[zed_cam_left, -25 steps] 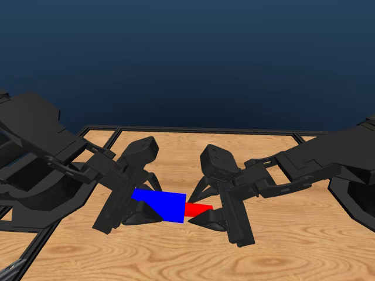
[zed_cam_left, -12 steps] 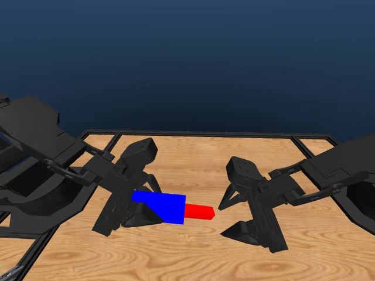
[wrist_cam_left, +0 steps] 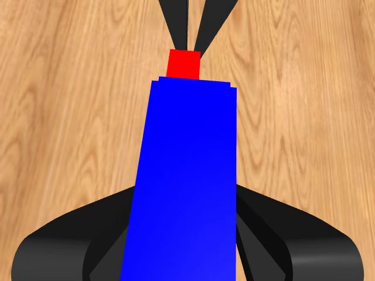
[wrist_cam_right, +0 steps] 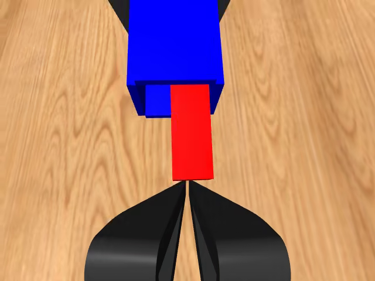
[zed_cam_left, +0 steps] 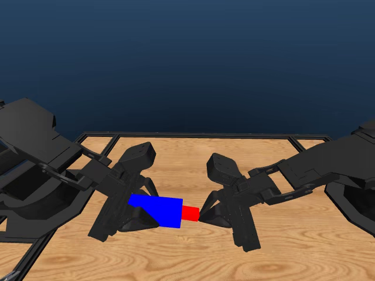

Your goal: Insert peg into socket

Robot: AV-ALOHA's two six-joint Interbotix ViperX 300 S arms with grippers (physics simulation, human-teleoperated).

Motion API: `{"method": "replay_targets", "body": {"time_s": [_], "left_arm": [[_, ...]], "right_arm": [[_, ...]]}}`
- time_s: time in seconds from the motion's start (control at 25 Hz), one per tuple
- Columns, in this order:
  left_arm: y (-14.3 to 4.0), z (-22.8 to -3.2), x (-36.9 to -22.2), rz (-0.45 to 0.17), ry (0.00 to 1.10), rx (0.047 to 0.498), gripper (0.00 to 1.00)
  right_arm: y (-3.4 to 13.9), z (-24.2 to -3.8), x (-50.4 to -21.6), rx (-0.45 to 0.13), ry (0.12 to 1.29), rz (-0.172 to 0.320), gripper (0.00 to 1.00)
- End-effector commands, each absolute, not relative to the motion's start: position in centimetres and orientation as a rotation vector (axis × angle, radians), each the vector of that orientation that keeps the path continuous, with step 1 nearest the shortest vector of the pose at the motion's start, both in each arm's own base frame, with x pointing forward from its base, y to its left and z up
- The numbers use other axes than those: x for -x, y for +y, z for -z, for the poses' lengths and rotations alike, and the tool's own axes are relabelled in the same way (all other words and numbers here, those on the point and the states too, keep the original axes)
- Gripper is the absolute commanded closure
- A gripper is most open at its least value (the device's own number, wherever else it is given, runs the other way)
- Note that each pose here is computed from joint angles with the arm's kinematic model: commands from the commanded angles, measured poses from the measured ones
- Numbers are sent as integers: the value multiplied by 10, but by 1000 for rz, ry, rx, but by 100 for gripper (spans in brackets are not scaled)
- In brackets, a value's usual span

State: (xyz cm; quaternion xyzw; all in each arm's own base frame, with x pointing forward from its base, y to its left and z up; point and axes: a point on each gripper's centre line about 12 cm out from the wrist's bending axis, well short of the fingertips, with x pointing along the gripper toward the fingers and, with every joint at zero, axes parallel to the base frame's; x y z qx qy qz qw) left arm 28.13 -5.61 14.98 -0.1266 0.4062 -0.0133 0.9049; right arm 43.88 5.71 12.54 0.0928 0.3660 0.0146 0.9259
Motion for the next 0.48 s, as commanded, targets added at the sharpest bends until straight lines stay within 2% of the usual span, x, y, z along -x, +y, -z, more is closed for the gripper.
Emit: {"method": "replay_targets", "body": {"time_s": [0.04, 0.12, 0.2, 0.28, 0.36, 0.44, 0.48], "left_arm": [[-58, -161, -288, 35, 804, 270, 100], [-60, -168, -290, 47, 760, 283, 100], [-58, -158, -285, 31, 812, 276, 100], [-59, -162, -287, 33, 800, 279, 100], [-59, -167, -288, 33, 792, 282, 100], [-59, -169, -283, 38, 775, 291, 100], [-60, -163, -282, 29, 816, 277, 100]], "right_arm": [[59, -151, -464, -176, 635, -52, 100], [61, -153, -471, -170, 624, -58, 100], [62, -153, -478, -165, 616, -61, 100], [63, -151, -484, -158, 615, -64, 100], [62, -146, -483, -164, 623, -59, 100], [60, -145, -475, -183, 614, -52, 100], [58, -142, -471, -194, 617, -45, 100]]}}
